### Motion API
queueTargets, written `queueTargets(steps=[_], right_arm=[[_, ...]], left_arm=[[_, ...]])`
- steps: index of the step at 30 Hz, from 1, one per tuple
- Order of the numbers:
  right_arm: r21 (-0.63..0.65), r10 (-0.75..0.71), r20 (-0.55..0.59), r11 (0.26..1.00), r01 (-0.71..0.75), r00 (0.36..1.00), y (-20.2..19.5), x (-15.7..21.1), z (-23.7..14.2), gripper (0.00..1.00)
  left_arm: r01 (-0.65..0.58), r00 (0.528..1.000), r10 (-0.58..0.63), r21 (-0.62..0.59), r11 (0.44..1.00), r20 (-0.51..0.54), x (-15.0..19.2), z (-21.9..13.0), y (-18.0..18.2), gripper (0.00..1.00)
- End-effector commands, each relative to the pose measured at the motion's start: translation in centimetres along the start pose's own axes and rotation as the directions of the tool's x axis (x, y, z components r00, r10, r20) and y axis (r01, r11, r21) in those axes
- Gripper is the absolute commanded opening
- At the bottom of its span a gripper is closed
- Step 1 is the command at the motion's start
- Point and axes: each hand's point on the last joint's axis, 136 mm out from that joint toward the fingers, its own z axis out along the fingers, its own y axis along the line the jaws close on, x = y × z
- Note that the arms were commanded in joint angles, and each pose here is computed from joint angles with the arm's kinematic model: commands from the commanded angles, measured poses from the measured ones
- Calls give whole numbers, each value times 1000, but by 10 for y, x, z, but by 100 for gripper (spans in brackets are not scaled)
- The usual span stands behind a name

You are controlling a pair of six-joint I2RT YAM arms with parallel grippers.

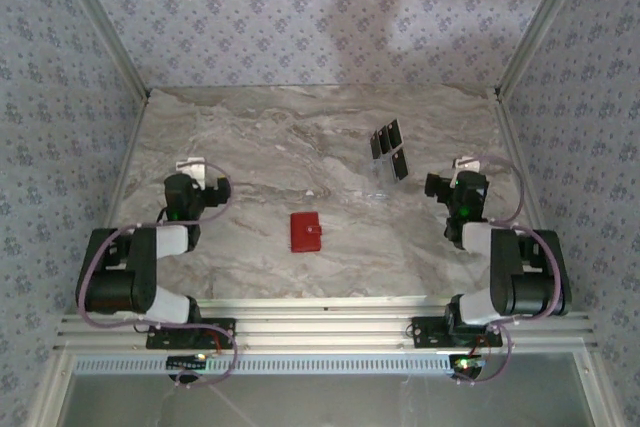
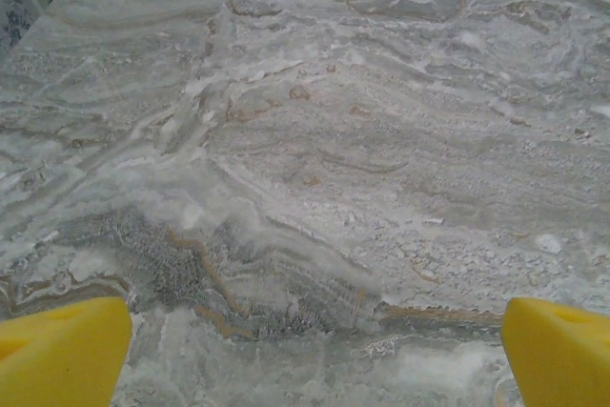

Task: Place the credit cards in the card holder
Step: Reset both arms

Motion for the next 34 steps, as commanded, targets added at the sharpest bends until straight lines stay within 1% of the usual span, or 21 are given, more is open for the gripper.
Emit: queueTargets(steps=[1,2,3,6,10,13,34], right_arm=[[-46,-3,82,999,6,997,6,-6,5,100],[-61,-10,101,998,16,995,10,-7,5,100],[-73,-22,76,997,28,997,13,-5,6,100],[-89,-35,54,995,40,998,17,-4,8,100],[-87,-33,60,995,39,998,16,-5,9,100],[-59,-65,65,996,69,996,19,-6,8,100],[-85,-53,59,995,58,997,19,-5,9,100]], left_arm=[[-1,995,0,12,1000,101,-10,1,0,100],[5,997,-6,13,1000,74,-9,5,1,100],[7,999,-8,25,1000,45,-9,8,1,100],[59,998,-59,15,998,24,-8,12,11,100],[59,998,-59,14,998,26,-8,12,12,100],[58,998,-58,10,998,27,-8,12,12,100],[60,998,-60,-2,998,26,-8,13,13,100]])
